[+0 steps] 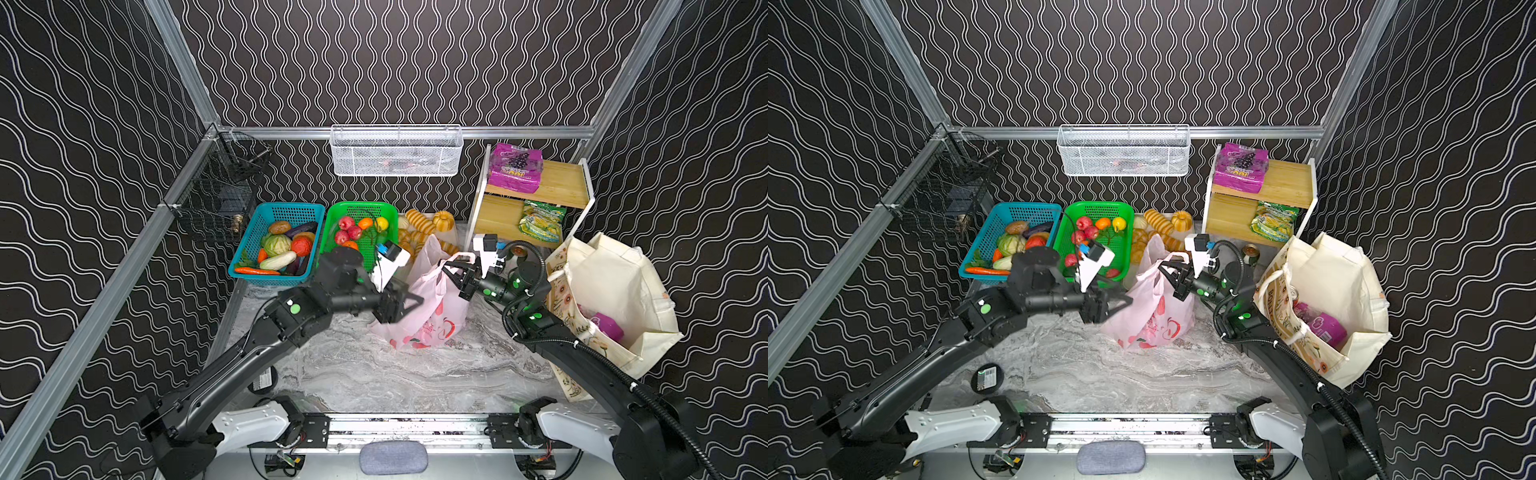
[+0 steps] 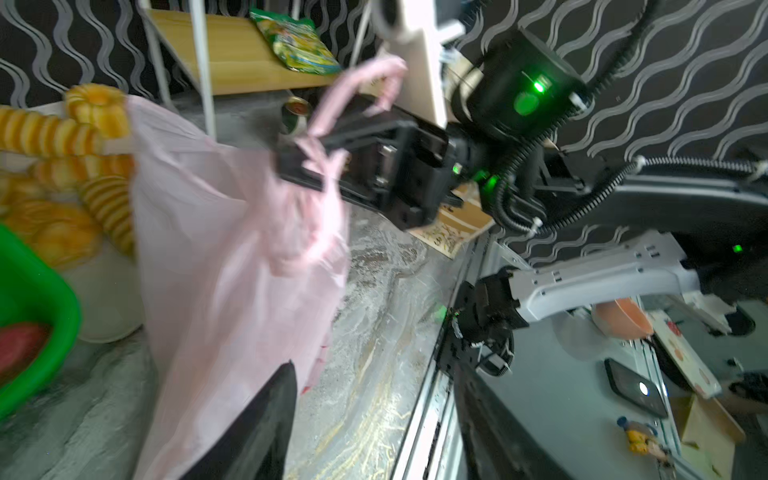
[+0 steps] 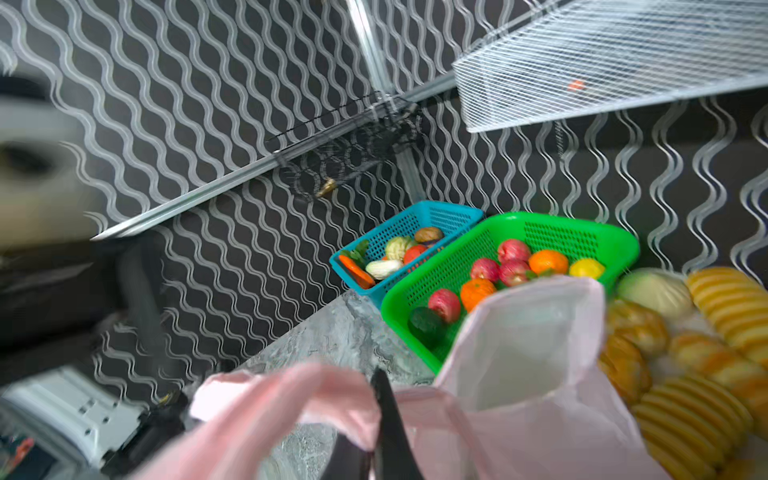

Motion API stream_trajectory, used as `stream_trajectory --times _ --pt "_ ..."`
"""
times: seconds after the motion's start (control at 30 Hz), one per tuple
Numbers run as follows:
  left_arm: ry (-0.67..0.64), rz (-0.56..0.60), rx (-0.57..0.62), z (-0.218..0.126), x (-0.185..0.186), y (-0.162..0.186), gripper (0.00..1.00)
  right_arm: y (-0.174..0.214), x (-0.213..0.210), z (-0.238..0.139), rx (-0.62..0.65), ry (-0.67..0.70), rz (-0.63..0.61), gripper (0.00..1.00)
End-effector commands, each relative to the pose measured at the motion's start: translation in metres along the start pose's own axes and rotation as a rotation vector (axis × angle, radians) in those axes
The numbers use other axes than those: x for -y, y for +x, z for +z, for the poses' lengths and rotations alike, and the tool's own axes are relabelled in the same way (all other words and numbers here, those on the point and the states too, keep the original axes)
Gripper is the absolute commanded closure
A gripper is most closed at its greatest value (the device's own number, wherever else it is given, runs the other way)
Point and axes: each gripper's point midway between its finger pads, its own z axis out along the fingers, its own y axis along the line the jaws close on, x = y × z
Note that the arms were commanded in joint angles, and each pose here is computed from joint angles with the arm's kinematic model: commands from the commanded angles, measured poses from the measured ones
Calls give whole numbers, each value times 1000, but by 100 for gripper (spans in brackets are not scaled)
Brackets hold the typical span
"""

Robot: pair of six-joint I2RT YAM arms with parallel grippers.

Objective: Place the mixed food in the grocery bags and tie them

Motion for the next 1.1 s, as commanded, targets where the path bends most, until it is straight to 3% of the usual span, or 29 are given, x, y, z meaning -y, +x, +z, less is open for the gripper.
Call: stream_trajectory --times 0.0,0.07,0.17,0.27,0.5,0.73,0.93,1.07 --pt "206 -27 90 -15 16 -34 32 -9 -20 -3 33 -98 -149 100" --pt "277 -65 135 -18 9 -55 31 -6 -29 -4 14 -153 -187 100" --pt "310 -175 59 7 -16 -58 48 -7 -33 -3 -4 -186 -184 100" --pt "308 -207 -28 31 -33 -44 61 -7 -35 -2 -4 -201 -186 100" --pt "366 -148 -103 56 -30 -29 61 -4 -34 -2 -11 -202 -172 100" --pt "367 -79 -158 72 -14 -18 40 -3 -20 2 -46 -129 -90 100" --pt "328 -164 -96 65 -15 -23 20 5 -9 5 -120 -71 -33 100" --pt "343 -222 -80 64 -13 -27 14 6 -2 4 -148 -12 5 100"
